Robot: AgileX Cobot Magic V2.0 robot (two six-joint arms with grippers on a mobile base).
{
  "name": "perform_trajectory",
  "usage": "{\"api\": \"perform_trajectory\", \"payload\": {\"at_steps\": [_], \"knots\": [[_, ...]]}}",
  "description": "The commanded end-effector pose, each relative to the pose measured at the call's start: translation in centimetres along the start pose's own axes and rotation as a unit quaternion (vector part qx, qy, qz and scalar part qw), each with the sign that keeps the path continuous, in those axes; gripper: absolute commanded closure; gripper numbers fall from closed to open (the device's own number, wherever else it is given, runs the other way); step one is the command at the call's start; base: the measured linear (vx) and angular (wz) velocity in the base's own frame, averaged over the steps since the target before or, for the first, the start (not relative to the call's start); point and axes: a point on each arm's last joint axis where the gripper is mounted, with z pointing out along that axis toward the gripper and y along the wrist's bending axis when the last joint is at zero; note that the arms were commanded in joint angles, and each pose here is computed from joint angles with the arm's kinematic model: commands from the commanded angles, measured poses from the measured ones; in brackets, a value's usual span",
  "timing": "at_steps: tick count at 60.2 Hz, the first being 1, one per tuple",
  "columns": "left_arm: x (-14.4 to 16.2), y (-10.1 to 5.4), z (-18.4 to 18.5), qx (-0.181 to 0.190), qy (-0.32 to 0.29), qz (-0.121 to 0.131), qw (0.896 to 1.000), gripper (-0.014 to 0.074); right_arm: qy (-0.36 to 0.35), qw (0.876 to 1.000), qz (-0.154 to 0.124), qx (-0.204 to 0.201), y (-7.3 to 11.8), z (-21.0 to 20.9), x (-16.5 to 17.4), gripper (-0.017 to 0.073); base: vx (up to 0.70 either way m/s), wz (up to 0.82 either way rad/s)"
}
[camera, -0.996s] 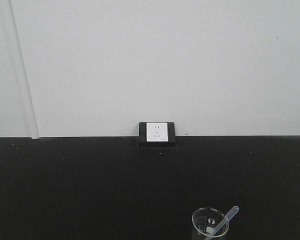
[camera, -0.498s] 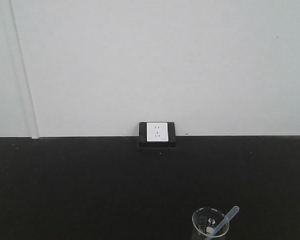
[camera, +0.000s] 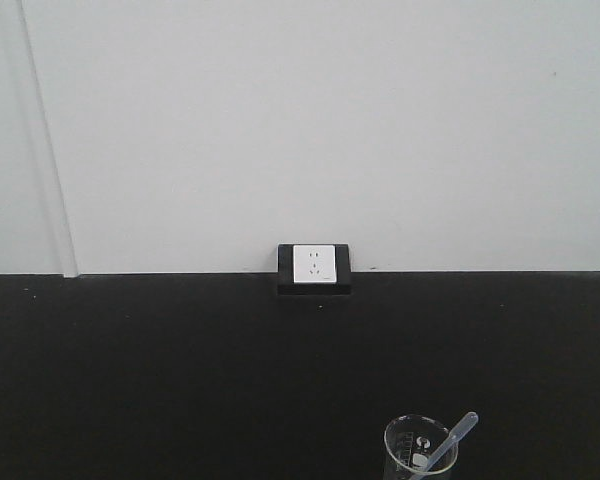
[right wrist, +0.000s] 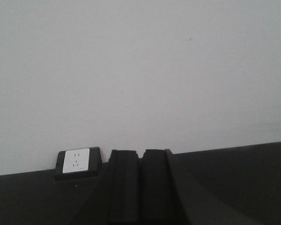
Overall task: Grab transparent chemical and place on left bench
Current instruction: 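Reach the right gripper toward the clear dropper standing in the glass beaker, then grasp the dropper bulb with the right gripper and lift it out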
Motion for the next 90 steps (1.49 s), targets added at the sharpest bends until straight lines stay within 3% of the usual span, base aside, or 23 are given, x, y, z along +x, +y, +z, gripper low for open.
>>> {"api": "perform_trajectory", "payload": {"at_steps": [1,11,18,22,32,37,41,47,52,70,84,90], "knots": [[-0.3,0.0,-0.1,-0.001,-0.041,-0.004,0.999,0.0597,-0.047,0.999,0.011,-0.007,0.2,1.0,-1.6,0.0548,0.00,0.00],[-0.3,0.0,-0.1,-0.001,-0.041,-0.004,0.999,0.0597,-0.034,0.999,0.015,-0.005,0.1,1.5,-1.2,0.0496,0.00,0.00],[-0.3,0.0,-0.1,-0.001,-0.041,-0.004,0.999,0.0597,-0.036,0.999,0.013,-0.005,0.1,1.5,-1.3,0.0404,0.00,0.00],[-0.3,0.0,-0.1,-0.001,-0.041,-0.004,0.999,0.0597,-0.038,0.999,0.013,-0.006,0.1,1.5,-1.3,0.0325,0.00,0.00],[-0.3,0.0,-0.1,-0.001,-0.041,-0.004,0.999,0.0597,-0.041,0.999,0.019,-0.006,0.1,1.5,-1.4,0.0006,0.00,0.00],[-0.3,0.0,-0.1,-0.001,-0.041,-0.004,0.999,0.0597,-0.041,0.998,0.051,-0.006,0.1,1.5,-1.4,-0.0105,0.00,0.00],[-0.3,0.0,-0.1,-0.001,-0.041,-0.004,0.999,0.0597,-0.032,0.993,0.117,-0.008,0.2,1.5,-1.2,-0.0171,0.00,0.00],[-0.3,0.0,-0.1,-0.001,-0.041,-0.004,0.999,0.0597,0.001,0.981,0.191,-0.013,0.5,2.4,-0.3,-0.0169,0.00,0.00],[-0.3,0.0,-0.1,-0.001,-0.041,-0.004,0.999,0.0597,0.026,0.975,0.217,-0.029,1.2,3.8,0.7,-0.0158,0.00,0.00],[-0.3,0.0,-0.1,-0.001,-0.041,-0.004,0.999,0.0597,0.116,0.958,0.253,-0.069,4.8,10.3,7.1,-0.0066,0.00,0.00],[-0.3,0.0,-0.1,-0.001,-0.041,-0.004,0.999,0.0597,0.144,0.944,0.293,-0.057,5.4,13.6,12.0,-0.0027,0.00,0.00],[-0.3,0.0,-0.1,-0.001,-0.041,-0.004,0.999,0.0597,0.160,0.940,0.295,-0.064,5.6,14.3,13.6,-0.0027,0.00,0.00]]}}
